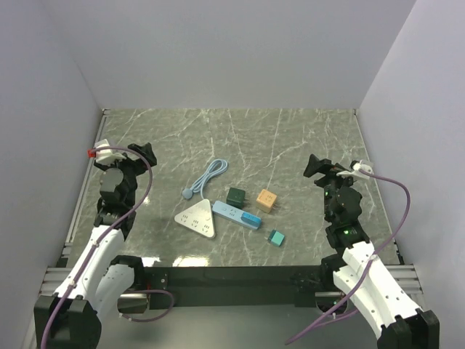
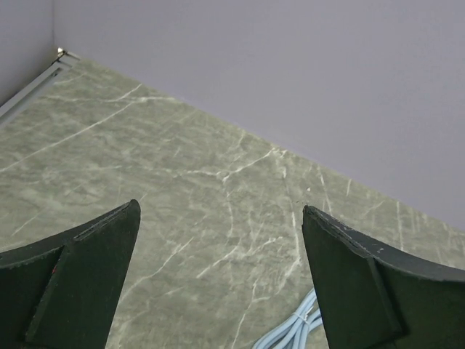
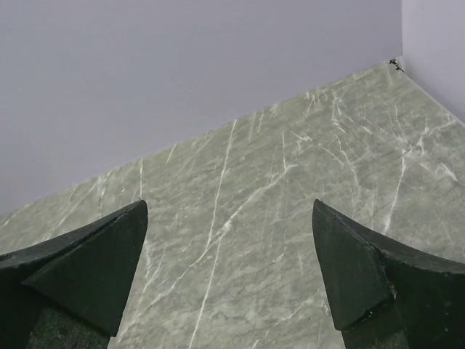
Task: Insert the plug
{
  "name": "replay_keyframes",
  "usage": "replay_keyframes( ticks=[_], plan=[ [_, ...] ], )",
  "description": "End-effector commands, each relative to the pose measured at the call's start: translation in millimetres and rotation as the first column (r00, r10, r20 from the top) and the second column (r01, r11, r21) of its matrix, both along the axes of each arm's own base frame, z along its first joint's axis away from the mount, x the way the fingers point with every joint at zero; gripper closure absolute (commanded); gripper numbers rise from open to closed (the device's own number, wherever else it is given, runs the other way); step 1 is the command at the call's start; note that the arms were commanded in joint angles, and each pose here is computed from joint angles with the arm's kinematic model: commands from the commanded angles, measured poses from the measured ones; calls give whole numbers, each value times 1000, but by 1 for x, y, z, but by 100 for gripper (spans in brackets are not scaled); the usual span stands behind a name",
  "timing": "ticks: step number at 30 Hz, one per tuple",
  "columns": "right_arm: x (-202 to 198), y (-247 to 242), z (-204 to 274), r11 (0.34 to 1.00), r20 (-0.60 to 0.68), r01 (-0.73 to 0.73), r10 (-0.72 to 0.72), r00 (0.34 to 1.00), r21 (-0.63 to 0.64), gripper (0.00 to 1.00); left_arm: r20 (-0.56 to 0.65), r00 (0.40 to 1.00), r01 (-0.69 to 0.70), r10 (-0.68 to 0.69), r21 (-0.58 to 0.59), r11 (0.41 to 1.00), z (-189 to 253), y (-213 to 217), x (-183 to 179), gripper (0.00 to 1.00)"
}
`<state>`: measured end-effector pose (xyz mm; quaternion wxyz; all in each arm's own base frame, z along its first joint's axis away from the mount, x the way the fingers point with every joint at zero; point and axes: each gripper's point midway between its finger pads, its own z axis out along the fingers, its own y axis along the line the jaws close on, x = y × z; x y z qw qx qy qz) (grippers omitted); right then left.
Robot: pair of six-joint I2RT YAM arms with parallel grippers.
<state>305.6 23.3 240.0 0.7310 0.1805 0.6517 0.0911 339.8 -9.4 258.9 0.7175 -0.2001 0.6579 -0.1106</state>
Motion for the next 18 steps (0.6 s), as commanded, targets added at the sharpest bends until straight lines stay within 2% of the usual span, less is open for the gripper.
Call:
replay_keyframes(
  ticks=[1, 5, 11, 18],
  plan=[
    [1, -2, 18, 1000, 36, 9, -10, 999, 16, 0, 10, 1000, -20, 20, -13, 1000, 10, 2, 2, 1],
    [2, -2, 17, 1000, 31, 12, -12, 999, 21, 0, -11, 1000, -18, 18, -25, 1000, 0, 1, 5, 0],
    [16, 14, 13, 998, 4, -59, 59, 998, 15, 0, -51, 997, -65, 64, -17, 998, -7, 10, 2, 1],
    [37, 31, -9, 996, -112, -85, 83, 990, -12, 1, -16, 993, -116, 116, -28, 993, -2, 20, -10, 0]
  ],
)
